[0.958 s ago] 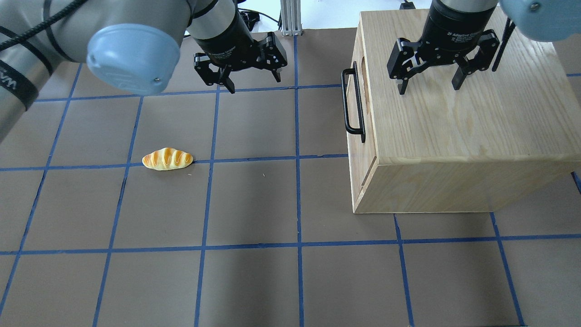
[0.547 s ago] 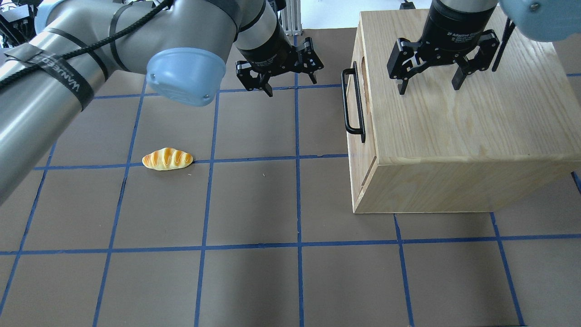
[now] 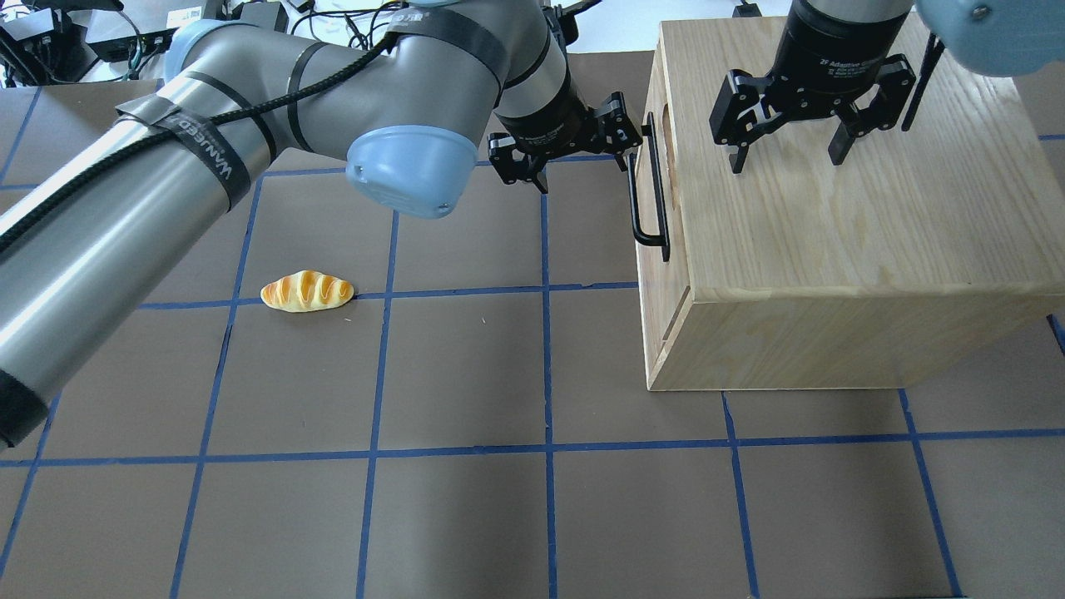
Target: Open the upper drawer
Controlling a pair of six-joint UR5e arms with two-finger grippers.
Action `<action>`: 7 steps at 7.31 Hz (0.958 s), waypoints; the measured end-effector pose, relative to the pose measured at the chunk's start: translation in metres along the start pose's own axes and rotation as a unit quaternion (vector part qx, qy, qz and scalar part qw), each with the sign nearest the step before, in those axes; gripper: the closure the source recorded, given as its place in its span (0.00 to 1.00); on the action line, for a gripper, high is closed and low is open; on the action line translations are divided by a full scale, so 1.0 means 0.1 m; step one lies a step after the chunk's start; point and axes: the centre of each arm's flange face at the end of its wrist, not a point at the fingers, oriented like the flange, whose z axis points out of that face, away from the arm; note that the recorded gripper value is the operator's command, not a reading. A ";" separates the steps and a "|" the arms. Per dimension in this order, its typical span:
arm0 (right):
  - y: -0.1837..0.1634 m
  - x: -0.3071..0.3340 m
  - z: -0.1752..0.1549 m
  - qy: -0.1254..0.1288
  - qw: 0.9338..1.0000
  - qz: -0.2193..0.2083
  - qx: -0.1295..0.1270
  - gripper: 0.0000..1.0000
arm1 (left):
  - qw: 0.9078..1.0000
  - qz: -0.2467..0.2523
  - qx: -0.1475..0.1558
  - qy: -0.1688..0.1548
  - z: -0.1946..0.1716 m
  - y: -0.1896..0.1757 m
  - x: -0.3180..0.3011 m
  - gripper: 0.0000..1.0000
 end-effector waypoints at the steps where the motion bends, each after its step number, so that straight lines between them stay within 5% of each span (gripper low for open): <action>1: 0.00 0.00 0.00 0.000 1.000 0.000 0.000 0.00 | 1.000 0.002 -0.005 -0.001 0.08 0.02 0.04 0.00; 7: 0.00 0.00 0.00 0.000 1.000 0.000 0.000 0.00 | 1.000 0.016 -0.011 0.000 0.34 0.07 0.16 0.00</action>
